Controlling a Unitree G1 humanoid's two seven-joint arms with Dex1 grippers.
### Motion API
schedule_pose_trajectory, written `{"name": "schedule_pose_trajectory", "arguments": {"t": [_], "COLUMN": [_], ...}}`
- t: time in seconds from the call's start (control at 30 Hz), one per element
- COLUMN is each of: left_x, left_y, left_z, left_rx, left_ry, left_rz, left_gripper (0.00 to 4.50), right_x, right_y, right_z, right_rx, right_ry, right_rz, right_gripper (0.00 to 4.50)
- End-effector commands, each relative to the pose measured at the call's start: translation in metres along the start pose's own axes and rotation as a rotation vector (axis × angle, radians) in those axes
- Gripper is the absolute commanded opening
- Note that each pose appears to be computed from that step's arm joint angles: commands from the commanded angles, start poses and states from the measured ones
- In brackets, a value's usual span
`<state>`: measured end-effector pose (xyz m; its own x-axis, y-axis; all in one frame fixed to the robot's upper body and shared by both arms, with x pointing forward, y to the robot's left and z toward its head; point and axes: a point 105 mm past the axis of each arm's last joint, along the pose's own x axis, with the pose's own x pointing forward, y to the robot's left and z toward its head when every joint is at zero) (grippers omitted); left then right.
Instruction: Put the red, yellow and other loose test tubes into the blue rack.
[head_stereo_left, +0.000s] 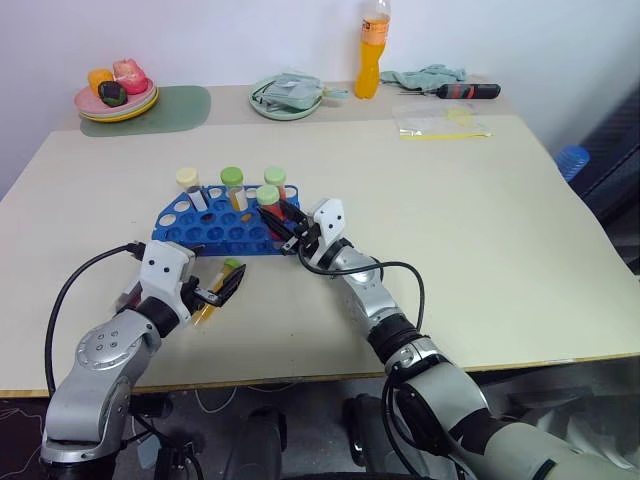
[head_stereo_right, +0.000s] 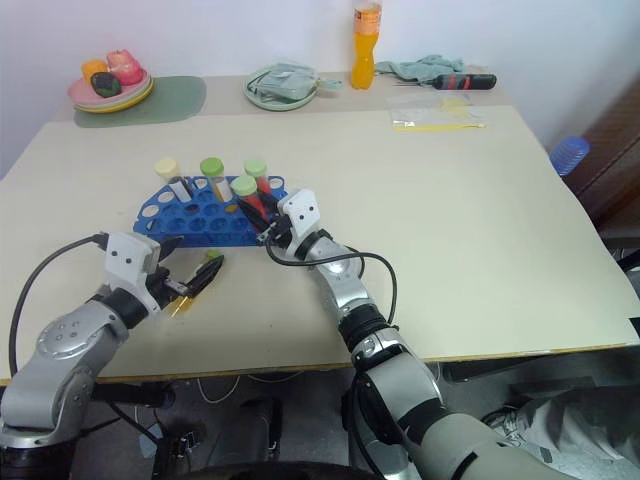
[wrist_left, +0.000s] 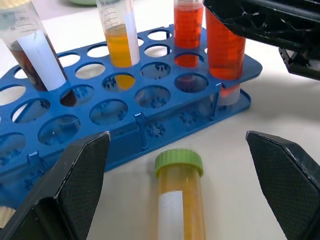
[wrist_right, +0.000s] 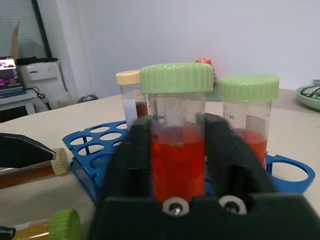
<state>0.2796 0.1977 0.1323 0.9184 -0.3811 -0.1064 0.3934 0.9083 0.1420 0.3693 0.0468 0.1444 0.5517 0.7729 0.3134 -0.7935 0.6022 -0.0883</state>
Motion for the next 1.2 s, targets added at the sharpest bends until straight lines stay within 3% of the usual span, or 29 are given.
{"name": "schedule_pose_trajectory", "arguments": {"t": [0.03,0.1,0.3,0.43,0.57,0.7,0.77,0.93,1.2], "left_x": [-0.004,-0.005,-0.007,-0.01,-0.016,-0.025,-0.027,-0.014,0.003], "left_y": [0.006,0.007,0.008,0.011,0.014,0.018,0.021,0.016,0.007], "left_z": [0.01,0.012,0.026,0.037,0.037,0.014,0.012,0.021,0.006], "left_rx": [0.026,0.022,0.017,0.025,0.046,0.058,0.049,0.084,0.141], "left_ry": [-0.036,-0.036,-0.009,0.041,0.187,0.56,0.667,0.74,0.847], "left_rz": [0.023,0.032,0.039,0.051,0.037,-0.004,-0.027,-0.113,-0.131], "left_gripper": [4.5,4.5,4.5,4.5,4.5,4.5,4.5,4.5,4.5], "right_x": [0.016,0.016,0.0,-0.015,-0.037,-0.077,-0.094,-0.132,-0.142], "right_y": [0.023,0.017,-0.005,-0.019,-0.027,-0.012,-0.002,0.018,0.021], "right_z": [0.028,0.042,0.087,0.1,0.093,0.083,0.081,0.072,0.065], "right_rx": [0.025,-0.025,-0.088,-0.116,-0.131,-0.187,-0.185,-0.224,-0.229], "right_ry": [-0.135,-0.166,-0.238,-0.177,0.025,0.275,0.353,0.523,0.564], "right_rz": [0.029,0.013,0.012,0.043,0.138,0.376,0.474,0.669,0.677], "right_gripper": [3.13,4.21,4.21,4.21,4.21,4.21,4.21,4.21,4.21]}}
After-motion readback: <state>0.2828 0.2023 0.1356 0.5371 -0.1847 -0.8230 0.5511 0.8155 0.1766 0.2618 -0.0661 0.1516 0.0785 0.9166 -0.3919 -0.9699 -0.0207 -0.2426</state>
